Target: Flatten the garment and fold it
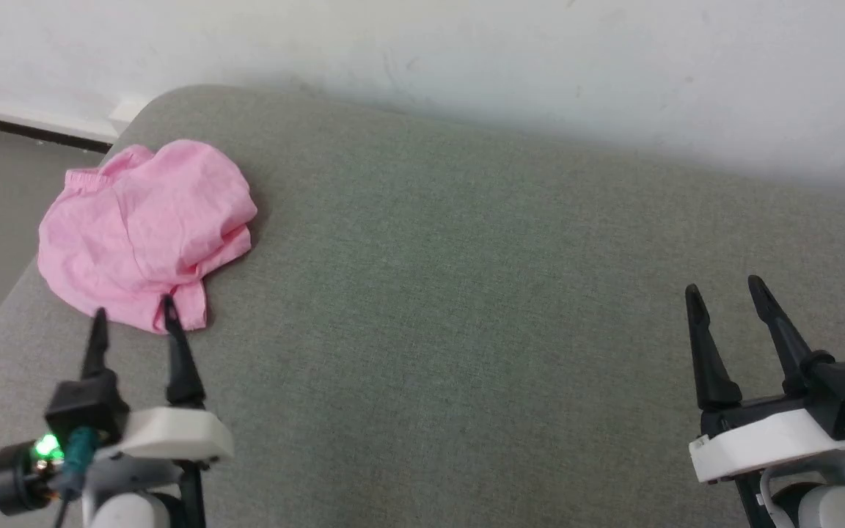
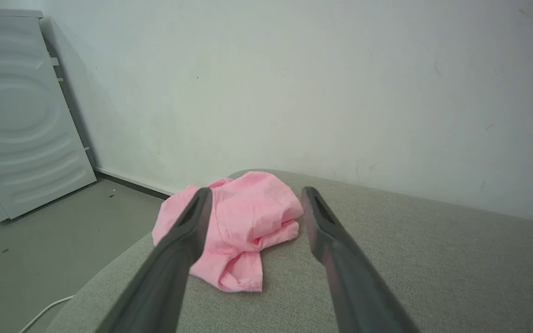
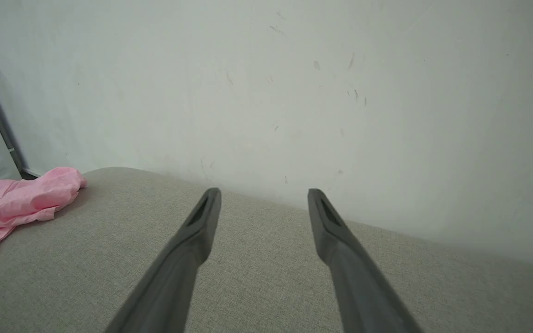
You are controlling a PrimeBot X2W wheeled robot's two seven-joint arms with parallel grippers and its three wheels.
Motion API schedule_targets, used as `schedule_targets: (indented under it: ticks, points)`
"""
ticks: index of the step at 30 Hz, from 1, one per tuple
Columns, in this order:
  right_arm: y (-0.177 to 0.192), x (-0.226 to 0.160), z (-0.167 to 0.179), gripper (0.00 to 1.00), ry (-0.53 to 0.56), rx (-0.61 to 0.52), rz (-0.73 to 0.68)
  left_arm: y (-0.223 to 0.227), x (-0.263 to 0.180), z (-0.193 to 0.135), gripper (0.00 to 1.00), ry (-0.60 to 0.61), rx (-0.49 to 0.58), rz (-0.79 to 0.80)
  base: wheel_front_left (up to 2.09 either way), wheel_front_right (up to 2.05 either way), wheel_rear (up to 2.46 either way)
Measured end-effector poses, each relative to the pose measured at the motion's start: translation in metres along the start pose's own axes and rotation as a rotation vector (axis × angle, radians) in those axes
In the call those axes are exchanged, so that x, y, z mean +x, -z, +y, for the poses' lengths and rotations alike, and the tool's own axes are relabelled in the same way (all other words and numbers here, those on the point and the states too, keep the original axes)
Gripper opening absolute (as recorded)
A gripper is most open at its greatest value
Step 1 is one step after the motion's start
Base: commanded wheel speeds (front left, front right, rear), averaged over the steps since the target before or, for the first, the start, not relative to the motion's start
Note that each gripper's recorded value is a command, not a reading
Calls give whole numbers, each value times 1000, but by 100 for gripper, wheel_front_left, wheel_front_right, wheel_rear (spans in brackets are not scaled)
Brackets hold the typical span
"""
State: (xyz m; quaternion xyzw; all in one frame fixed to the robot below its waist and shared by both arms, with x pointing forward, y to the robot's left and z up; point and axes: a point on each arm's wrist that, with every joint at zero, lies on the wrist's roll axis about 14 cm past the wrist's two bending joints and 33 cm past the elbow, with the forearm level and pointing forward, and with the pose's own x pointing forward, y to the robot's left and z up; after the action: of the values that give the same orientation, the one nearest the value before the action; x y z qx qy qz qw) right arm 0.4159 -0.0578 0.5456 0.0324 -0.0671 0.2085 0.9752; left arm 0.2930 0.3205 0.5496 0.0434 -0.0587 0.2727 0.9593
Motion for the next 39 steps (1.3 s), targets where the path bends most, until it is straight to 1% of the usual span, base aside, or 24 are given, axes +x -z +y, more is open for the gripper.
schedule_targets:
  ticks: [8, 9, 12, 17, 21, 24, 26, 28, 29, 36, 39]
  points:
    - [8, 10, -2, 100, -5, 2, -4, -13, 34, 29, 100, -82, 18, -48, 0, 0, 0]
    - [8, 16, -2, 100, -10, -6, -16, -11, 46, 33, 100, -81, 20, -44, 0, 0, 0]
    - [10, 22, -3, 100, -12, -12, -20, -11, 59, 36, 100, -83, 18, -45, 0, 0, 0]
    - [17, 36, -3, 100, -25, -37, -30, -11, 98, 46, 100, -75, 71, -43, 0, 0, 0]
    - [22, 48, -4, 100, -35, -50, -45, 1, 129, 57, 100, -72, 112, 8, 0, 0, 0]
    - [28, 55, -7, 100, -40, -58, -53, 12, 153, 63, 100, -62, 109, 77, 0, 0, 0]
    - [31, 60, -8, 100, -45, -64, -61, 21, 167, 65, 100, -45, 132, 139, 0, 0, 0]
    - [35, 65, -10, 100, -50, -72, -65, 34, 178, 65, 100, -30, 149, 219, 0, 0, 0]
    - [38, 67, -12, 100, -51, -74, -67, 46, 182, 64, 100, -18, 155, 284, 0, 0, 0]
    - [54, 77, -18, 100, -57, -75, -77, 116, 187, 43, 100, 40, 166, 656, 0, 0, 0]
    - [59, 81, -20, 100, -59, -75, -86, 135, 187, 34, 100, 59, 130, 778, 0, 0, 0]
